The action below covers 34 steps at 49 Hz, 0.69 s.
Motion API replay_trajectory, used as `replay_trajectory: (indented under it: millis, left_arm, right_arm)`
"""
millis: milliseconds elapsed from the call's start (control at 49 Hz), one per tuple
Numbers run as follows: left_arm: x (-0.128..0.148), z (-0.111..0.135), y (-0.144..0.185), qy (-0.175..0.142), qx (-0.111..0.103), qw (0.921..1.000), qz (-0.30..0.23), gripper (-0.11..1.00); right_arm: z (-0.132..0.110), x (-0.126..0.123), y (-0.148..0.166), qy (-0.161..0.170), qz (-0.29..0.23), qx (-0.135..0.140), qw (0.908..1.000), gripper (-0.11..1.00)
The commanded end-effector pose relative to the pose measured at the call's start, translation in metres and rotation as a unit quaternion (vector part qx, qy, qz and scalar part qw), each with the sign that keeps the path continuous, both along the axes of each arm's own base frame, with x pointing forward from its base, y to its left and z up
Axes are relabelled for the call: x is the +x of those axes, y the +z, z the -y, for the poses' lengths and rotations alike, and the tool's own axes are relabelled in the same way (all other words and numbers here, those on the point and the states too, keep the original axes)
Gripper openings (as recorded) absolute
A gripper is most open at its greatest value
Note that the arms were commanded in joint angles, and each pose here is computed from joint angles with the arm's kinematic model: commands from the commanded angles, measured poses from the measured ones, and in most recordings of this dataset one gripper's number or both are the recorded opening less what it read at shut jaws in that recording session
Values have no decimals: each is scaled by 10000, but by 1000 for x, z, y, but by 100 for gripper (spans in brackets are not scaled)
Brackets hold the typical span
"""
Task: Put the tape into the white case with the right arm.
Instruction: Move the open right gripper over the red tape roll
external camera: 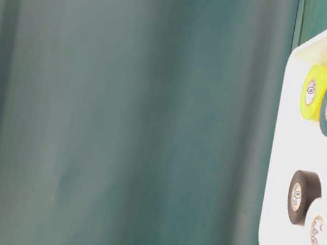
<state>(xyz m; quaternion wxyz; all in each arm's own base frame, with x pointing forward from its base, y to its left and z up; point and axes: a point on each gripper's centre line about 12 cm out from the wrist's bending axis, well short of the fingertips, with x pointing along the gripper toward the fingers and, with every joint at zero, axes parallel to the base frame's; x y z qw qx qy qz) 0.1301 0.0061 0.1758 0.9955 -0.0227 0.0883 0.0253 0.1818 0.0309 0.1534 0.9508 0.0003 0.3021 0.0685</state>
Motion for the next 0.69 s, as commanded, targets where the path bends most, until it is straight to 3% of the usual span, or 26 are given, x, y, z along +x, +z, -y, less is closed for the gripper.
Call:
replay_trajectory:
  millis: [0,225,674]
  left_arm:
    - [1,0,4,2,-5,10000,46,0]
    - [1,0,4,10,-5,10000,46,0]
    - [1,0,4,3,-13,10000,47,0]
  right_arm:
    - [-4,11,10,49,143,57,9999,70]
    - [-13,40,13,173,24,75,9998,70]
    - [-42,137,11,419,-111,120,9990,70]
